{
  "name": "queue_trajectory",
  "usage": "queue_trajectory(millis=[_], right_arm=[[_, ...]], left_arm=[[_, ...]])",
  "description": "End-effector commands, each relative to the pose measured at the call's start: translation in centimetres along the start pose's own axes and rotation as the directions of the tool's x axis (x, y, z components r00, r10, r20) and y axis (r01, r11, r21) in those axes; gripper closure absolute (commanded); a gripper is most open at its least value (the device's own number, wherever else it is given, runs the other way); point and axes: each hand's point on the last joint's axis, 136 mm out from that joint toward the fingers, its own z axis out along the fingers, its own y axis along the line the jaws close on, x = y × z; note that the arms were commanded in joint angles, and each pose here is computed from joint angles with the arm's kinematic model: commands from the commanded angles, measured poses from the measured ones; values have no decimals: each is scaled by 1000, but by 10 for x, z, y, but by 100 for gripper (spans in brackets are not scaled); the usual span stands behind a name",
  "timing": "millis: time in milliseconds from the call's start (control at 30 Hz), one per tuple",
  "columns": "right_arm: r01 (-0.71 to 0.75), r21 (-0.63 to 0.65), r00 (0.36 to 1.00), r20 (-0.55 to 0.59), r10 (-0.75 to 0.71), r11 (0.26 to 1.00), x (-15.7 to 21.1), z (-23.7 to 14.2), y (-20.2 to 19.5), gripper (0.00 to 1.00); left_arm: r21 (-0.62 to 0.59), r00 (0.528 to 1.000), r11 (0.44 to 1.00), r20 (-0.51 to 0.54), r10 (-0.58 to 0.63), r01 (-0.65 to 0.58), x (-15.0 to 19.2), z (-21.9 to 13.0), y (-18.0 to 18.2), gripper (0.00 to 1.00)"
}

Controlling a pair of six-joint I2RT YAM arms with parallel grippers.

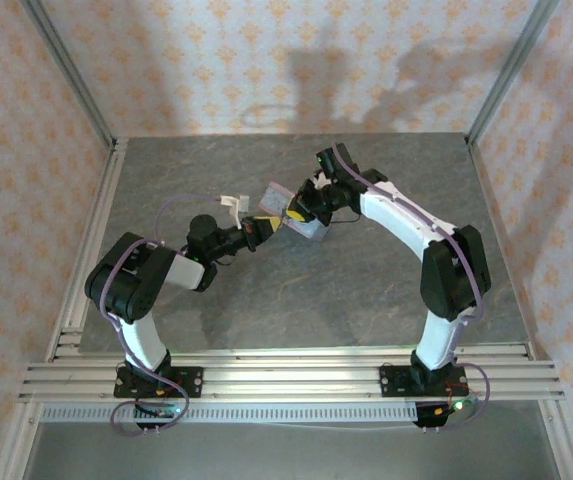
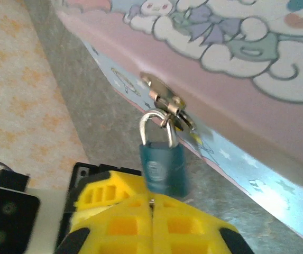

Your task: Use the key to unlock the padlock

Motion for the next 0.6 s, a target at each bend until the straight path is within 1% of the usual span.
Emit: queue_trajectory(millis=[0,167,367,467,533,567], right_arm=[[31,-77,1000,5,-31,997,6,-17,23,100],[42,-39,999,20,-42,998,3,-17,16,100],[127,109,987,85,-137,986,-2,-19,-3,100],[226,229,959,115,-257,947,1,-25,-9,100],[319,338,918,121,-377,885,8,-26,-12,100],[356,369,900,113,-421,859,14,-24,-12,97]], left_arm=[[33,996,997,47,71,-73,-15,5,-10,100],[3,998,999,43,51,-51,-9,2,-3,100],[-55,1000,998,6,21,-21,13,-4,16,100],[-96,1000,995,8,24,-24,14,-13,19,100],[-156,999,987,-13,42,-44,16,-22,24,100],[-181,998,982,-21,54,-57,14,-26,24,100]])
